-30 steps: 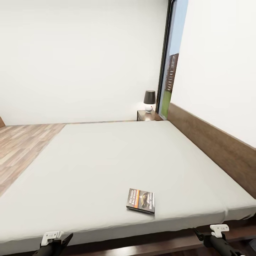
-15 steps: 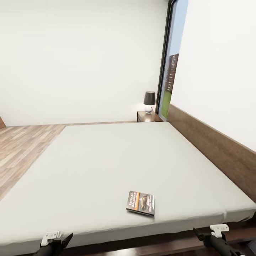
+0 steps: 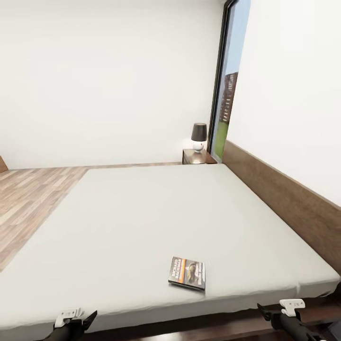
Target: In the bedroom, move the book from the bed onto either nightstand, and place the two sandals side by side next to the bed.
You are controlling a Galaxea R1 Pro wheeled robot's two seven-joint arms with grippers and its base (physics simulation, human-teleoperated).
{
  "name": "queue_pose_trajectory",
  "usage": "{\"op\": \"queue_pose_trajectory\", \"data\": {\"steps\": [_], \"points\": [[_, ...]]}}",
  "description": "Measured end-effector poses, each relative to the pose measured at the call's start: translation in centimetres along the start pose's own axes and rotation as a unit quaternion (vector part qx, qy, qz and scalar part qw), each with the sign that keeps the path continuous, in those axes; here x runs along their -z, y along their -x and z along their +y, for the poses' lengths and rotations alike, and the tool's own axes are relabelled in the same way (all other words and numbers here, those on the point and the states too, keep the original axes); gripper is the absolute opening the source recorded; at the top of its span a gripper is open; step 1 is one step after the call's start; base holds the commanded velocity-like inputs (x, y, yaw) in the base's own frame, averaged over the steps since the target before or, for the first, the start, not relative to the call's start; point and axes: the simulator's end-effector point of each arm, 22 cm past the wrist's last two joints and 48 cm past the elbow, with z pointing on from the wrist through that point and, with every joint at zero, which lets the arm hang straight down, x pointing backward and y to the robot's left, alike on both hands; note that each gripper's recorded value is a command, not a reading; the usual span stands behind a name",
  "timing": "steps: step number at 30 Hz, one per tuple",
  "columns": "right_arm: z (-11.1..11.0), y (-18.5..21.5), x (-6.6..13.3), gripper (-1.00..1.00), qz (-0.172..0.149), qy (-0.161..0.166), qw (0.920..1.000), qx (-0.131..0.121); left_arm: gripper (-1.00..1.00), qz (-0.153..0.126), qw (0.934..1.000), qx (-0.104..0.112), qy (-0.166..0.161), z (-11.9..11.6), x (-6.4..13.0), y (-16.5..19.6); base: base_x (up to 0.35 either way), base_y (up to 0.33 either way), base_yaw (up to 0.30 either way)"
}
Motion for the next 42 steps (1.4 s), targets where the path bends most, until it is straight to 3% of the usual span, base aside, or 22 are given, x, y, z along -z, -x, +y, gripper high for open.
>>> {"op": "queue_pose_trajectory", "data": {"steps": [36, 40, 42], "points": [[0.0, 0.0, 0.0, 1.00, 0.000, 0.000, 1.0000, 0.000, 1.00, 0.000, 1.0000, 0.000, 0.000, 0.0, 0.0, 0.0, 0.070, 0.000, 0.000], [0.0, 0.0, 0.0, 1.00, 0.000, 0.001, 1.0000, 0.000, 1.00, 0.003, 0.9999, -0.007, -0.010, -0.4, 0.0, 0.0, 0.000, 0.000, 0.000], [0.0, 0.0, 0.0, 1.00, 0.000, 0.001, 1.0000, 0.000, 1.00, 0.011, 0.9994, -0.022, -0.027, -1.3, -0.1, 0.0, 0.000, 0.000, 0.000]]}}
